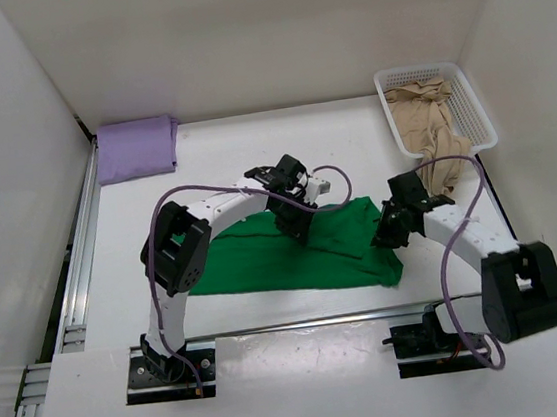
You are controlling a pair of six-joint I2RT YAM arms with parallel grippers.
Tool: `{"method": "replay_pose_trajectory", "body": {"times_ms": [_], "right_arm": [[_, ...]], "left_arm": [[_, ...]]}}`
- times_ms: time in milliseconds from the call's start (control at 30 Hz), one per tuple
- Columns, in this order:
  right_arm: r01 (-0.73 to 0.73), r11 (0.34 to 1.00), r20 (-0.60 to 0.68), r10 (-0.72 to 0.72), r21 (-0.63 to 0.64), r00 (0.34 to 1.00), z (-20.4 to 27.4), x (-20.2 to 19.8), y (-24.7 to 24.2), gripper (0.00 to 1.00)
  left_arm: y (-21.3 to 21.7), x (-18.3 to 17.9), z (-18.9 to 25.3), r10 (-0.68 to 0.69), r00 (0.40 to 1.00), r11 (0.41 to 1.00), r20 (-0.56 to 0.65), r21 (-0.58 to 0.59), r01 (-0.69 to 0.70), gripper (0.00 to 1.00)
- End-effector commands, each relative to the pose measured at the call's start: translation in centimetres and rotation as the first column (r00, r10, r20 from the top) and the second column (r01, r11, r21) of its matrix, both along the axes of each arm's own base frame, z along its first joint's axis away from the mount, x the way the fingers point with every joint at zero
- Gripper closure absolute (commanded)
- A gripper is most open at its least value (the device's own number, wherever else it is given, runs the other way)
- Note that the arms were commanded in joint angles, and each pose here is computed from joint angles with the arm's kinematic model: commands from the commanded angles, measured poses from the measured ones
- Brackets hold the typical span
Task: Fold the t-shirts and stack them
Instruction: Fold the other side of the tshirt into a rectangle
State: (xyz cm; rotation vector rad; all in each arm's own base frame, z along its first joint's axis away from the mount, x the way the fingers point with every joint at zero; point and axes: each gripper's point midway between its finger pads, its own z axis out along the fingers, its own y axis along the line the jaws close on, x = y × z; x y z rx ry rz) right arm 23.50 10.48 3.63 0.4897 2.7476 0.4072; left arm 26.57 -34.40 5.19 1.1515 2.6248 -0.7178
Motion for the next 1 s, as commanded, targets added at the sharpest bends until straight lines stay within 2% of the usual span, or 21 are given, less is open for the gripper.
{"method": "replay_pose_trajectory", "body": {"times_ms": [0,67,133,267,400,567,700,800,833,933,967], "right_arm": [[0.011,1.0,0.143,-0.012,0.003,0.99,2.7,0.9,-0.4,0.76],[-0.011,0.999,0.229,0.002,0.038,0.973,4.5,1.6,0.4,0.76],[-0.05,0.995,0.272,0.026,0.081,0.962,5.2,2.5,1.6,0.81],[-0.155,0.981,0.159,0.136,0.116,0.978,3.2,4.0,5.4,1.0],[-0.262,0.952,0.181,0.234,0.155,0.955,3.9,7.1,10.4,1.0],[-0.288,0.946,0.153,0.265,0.151,0.952,1.7,8.6,12.3,1.0],[-0.358,0.919,0.069,0.352,0.162,0.934,-0.3,6.0,13.7,1.0],[-0.385,0.907,0.078,0.377,0.169,0.923,-0.1,3.8,14.2,1.0],[-0.374,0.912,0.049,0.371,0.169,0.927,-0.8,2.8,13.6,1.0],[-0.415,0.894,0.04,0.414,0.167,0.909,-1.0,0.3,14.0,1.0],[-0.42,0.893,0.044,0.419,0.159,0.907,-1.0,-0.1,13.9,1.0]], "left_arm": [[0.1,-1.1,1.8,-0.019,1.0,0.998,-0.008,-0.055,0.019,0.71],[0.1,-1.6,1.9,-0.028,0.999,0.997,-0.025,-0.066,0.026,0.67],[0.5,-2.2,1.6,-0.032,0.999,0.998,-0.043,-0.064,0.029,0.67],[1.1,-3.1,2.0,-0.035,0.998,0.997,-0.051,-0.068,0.032,0.6],[1.4,-3.6,2.5,-0.039,0.998,0.996,-0.052,-0.078,0.035,0.57],[2.1,-4.3,2.0,-0.038,0.997,0.998,-0.072,-0.06,0.034,0.57],[2.3,-4.6,3.2,-0.039,0.998,0.997,-0.055,-0.075,0.035,0.57],[2.8,-4.4,4.8,-0.028,0.998,0.993,-0.063,-0.115,0.021,0.56],[3.2,-3.3,6.3,-0.001,0.999,0.988,-0.041,-0.152,-0.005,0.47],[5.0,-1.9,8.7,0.054,0.998,0.978,-0.044,-0.197,-0.062,0.39],[6.5,-0.4,9.2,0.112,0.993,0.973,-0.042,-0.199,-0.118,0.36]]}}
